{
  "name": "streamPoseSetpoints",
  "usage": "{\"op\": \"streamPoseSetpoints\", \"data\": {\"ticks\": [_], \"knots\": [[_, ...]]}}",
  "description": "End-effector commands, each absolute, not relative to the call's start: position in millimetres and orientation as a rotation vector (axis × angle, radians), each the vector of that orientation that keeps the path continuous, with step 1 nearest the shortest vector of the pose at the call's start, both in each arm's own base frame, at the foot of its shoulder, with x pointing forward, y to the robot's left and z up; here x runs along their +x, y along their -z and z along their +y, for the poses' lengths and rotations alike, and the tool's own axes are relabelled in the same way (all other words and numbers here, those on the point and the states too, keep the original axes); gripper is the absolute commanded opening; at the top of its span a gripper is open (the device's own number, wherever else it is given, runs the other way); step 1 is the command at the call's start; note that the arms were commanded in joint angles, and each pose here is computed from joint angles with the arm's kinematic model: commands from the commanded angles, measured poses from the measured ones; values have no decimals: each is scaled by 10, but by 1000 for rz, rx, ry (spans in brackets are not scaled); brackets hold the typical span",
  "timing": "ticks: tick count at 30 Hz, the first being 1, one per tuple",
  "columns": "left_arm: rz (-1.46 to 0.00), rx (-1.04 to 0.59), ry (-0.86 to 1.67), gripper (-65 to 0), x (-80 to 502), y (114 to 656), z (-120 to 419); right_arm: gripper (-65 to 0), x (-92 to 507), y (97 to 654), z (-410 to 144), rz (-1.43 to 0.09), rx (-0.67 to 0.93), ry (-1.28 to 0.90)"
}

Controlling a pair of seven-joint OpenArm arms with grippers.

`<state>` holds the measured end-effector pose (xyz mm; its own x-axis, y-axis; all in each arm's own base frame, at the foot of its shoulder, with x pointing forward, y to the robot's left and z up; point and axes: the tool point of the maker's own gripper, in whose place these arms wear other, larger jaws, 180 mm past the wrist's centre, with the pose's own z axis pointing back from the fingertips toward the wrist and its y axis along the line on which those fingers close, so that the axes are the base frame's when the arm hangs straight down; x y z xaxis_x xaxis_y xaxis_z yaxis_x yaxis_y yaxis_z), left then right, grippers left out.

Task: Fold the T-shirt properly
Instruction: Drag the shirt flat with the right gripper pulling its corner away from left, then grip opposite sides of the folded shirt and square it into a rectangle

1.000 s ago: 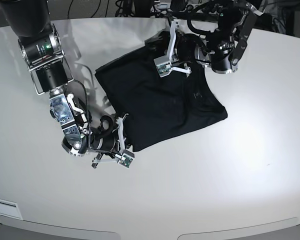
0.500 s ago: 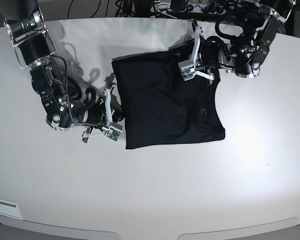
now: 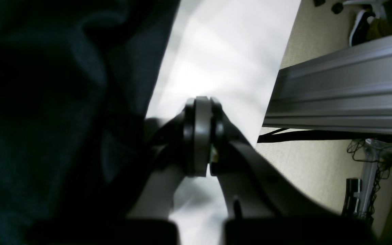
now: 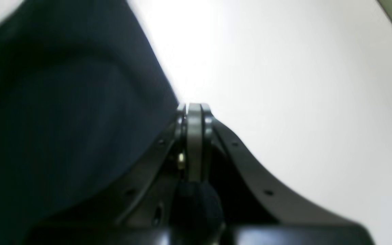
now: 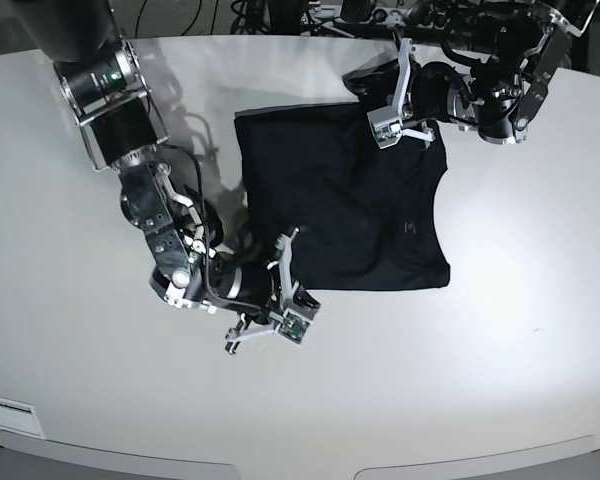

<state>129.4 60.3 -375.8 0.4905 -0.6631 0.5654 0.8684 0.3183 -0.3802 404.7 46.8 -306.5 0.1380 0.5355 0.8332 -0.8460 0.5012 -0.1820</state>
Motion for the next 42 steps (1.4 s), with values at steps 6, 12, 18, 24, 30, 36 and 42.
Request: {"op": "streamPoseSetpoints", "data": {"ticks": [6, 12, 18, 24, 30, 36, 42], "knots": [[-274, -605, 1079, -650, 1274, 3884, 798, -650, 4334, 3156, 464, -959, 366, -1046], [-314, -538, 1103, -650, 1408, 3906, 850, -650, 4263, 3313, 130, -856, 390, -976], [-351, -446, 1138, -650, 1574, 3926, 947, -650, 3865, 3585, -1, -774, 408, -975], [-442, -367, 1168, -650, 1920, 3815, 975, -650, 3345, 3734, 38, -753, 447, -1006], [-443, -317, 1154, -650, 2031, 3919, 1105, -650, 2879, 3717, -78, -718, 406, -1085], [-451, -286, 1102, -650, 2254, 4004, 1340, -650, 2687, 3485, -248, -772, 337, -1091], [-425, -310, 1076, -650, 2237, 4002, 1389, -650, 2589, 3261, -298, -849, 280, -1078]]}}
